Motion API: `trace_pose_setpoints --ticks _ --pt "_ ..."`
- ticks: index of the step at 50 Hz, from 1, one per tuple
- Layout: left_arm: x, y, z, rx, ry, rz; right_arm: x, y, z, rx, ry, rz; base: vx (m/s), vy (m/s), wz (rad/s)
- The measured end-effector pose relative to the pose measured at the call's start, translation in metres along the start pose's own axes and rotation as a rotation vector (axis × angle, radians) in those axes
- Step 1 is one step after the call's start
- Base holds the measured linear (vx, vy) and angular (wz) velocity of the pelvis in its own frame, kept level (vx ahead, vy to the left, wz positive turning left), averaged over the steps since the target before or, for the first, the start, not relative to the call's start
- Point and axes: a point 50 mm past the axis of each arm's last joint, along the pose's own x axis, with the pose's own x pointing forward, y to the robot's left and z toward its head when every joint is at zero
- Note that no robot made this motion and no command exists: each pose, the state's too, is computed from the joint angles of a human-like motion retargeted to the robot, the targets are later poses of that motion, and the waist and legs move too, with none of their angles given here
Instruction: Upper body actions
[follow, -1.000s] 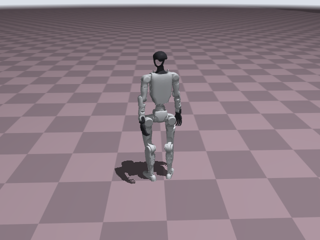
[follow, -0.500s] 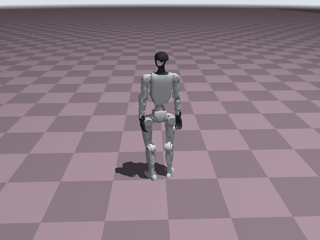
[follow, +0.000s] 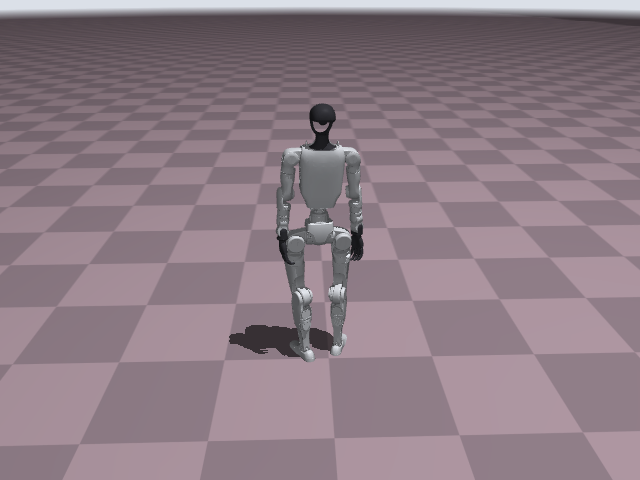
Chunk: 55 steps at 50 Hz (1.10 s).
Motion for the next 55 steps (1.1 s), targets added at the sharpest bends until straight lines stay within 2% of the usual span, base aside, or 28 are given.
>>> trace_pose_setpoints --ticks 23,55 --pt "-0.001 -0.005 0.015 0.048 -0.053 -0.004 0.0 0.001 -0.007 0.018 0.019 0.0 0.0 0.0 0.0" --pt "0.0 -0.003 0.001 0.04 0.004 0.001 0.0 0.001 -0.002 0.036 -0.002 -0.004 0.0 0.0 0.0"
